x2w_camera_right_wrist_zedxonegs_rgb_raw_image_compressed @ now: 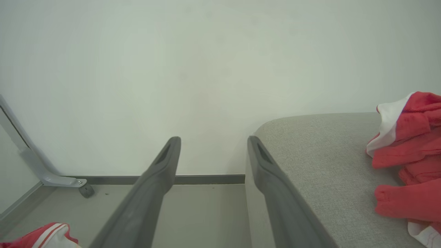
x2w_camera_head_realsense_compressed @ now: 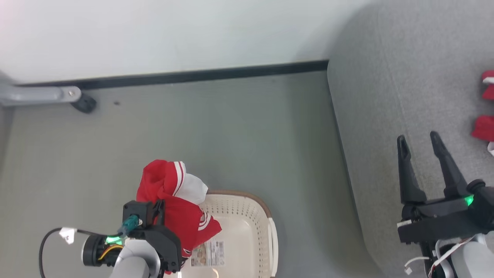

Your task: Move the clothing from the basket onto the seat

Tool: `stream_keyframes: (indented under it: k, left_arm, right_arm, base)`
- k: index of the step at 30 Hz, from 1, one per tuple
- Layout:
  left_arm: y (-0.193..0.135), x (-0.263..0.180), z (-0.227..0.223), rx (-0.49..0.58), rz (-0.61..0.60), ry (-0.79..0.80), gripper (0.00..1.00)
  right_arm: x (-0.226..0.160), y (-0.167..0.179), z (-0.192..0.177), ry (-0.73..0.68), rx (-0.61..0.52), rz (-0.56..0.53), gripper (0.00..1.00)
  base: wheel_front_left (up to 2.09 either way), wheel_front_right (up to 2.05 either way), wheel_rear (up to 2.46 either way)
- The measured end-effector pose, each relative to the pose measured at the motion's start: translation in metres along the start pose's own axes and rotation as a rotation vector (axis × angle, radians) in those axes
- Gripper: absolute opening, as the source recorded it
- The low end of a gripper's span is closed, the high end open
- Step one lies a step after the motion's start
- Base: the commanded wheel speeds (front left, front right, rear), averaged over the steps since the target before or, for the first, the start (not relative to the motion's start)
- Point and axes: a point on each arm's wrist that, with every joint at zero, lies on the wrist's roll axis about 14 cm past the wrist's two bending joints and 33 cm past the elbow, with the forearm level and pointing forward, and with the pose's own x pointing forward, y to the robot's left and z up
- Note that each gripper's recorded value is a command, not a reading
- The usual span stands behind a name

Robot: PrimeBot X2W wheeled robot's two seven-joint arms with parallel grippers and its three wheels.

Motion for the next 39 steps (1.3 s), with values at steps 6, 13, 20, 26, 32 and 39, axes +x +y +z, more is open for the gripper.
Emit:
stream_keyframes:
  k: [6,13,20,26,32,39]
  left_arm:
    - [-0.004,-0.022,0.026,-0.003,0.000,-0.102,0.00]
    - [-0.002,-0.049,0.057,-0.026,0.027,-0.227,0.00]
    - [0.002,-0.079,0.093,-0.085,0.052,-0.382,0.00]
    - [0.002,-0.112,0.128,-0.108,0.050,-0.540,0.00]
    - [0.004,-0.148,0.148,-0.099,0.044,-0.670,0.00]
    - [-0.001,-0.171,0.152,-0.092,0.023,-0.732,0.00]
  right_arm:
    - [-0.019,0.005,0.010,-0.009,0.015,0.007,1.00]
    - [-0.043,0.012,0.019,-0.014,0.039,0.019,1.00]
    - [-0.064,0.021,0.023,-0.016,0.054,0.037,1.00]
    - [-0.076,0.030,0.030,-0.030,0.059,0.059,1.00]
    - [-0.084,0.039,0.037,-0.044,0.066,0.084,1.00]
    - [-0.092,0.043,0.040,-0.051,0.070,0.087,1.00]
  base:
    - [0.00,0.00,0.00]
    - [0.00,0.00,0.00]
    - [0.00,0.00,0.00]
    - [0.00,0.00,0.00]
    - [0.00,0.00,0.00]
    - [0.00,0.00,0.00]
